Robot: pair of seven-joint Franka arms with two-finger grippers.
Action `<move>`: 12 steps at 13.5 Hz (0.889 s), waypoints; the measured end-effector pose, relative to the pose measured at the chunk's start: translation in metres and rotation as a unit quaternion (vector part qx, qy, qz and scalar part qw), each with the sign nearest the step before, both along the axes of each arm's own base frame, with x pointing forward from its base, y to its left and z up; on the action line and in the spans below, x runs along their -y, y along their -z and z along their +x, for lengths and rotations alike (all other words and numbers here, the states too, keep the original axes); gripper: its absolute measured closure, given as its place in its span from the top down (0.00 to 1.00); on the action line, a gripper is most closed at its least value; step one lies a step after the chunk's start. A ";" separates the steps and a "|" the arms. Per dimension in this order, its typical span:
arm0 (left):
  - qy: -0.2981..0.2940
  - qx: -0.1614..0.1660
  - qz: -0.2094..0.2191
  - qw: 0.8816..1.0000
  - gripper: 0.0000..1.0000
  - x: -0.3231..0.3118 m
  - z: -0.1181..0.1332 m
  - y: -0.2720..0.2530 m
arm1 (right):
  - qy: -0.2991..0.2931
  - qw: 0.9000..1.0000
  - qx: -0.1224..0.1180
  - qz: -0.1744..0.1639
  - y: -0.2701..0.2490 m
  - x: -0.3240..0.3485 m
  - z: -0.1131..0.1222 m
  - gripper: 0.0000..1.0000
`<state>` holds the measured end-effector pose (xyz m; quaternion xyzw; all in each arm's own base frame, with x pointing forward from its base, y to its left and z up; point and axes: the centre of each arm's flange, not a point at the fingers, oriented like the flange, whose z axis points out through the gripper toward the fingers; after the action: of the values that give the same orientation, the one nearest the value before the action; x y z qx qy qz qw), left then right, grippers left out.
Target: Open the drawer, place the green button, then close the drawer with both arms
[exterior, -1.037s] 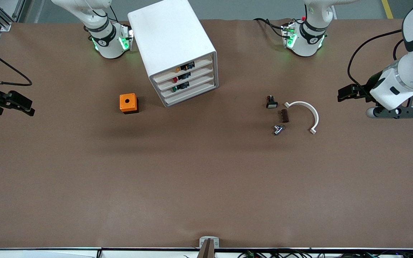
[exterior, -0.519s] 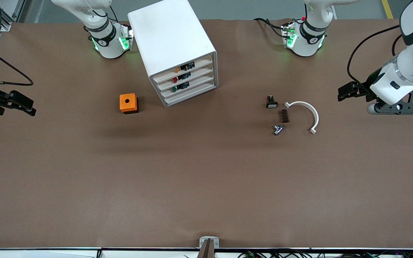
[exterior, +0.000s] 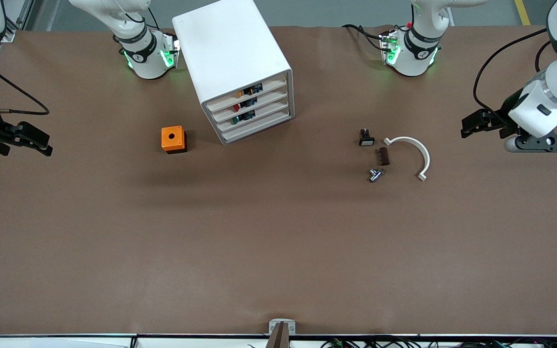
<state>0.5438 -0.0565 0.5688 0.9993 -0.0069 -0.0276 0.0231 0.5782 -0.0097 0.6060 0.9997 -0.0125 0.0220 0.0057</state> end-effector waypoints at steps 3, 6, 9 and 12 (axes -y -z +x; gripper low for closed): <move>-0.001 0.021 -0.002 1.000 1.00 -0.001 0.002 -0.021 | 0.003 1.000 0.000 0.000 0.000 0.003 0.000 1.00; 0.000 0.037 -0.003 0.999 1.00 0.000 0.002 -0.041 | 0.003 1.000 0.000 0.000 0.000 0.003 0.000 1.00; 0.000 0.046 -0.004 0.999 1.00 -0.001 0.002 -0.054 | 0.003 1.000 -0.001 0.000 0.000 0.003 0.000 1.00; 0.000 0.042 -0.004 0.999 1.00 -0.001 0.000 -0.057 | 0.003 1.000 0.001 0.000 0.000 0.003 0.000 1.00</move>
<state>0.5442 -0.0559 0.6254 0.9995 -0.0082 0.0144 0.0266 0.5784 -0.0131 0.6060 0.9996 -0.0155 0.0226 0.0059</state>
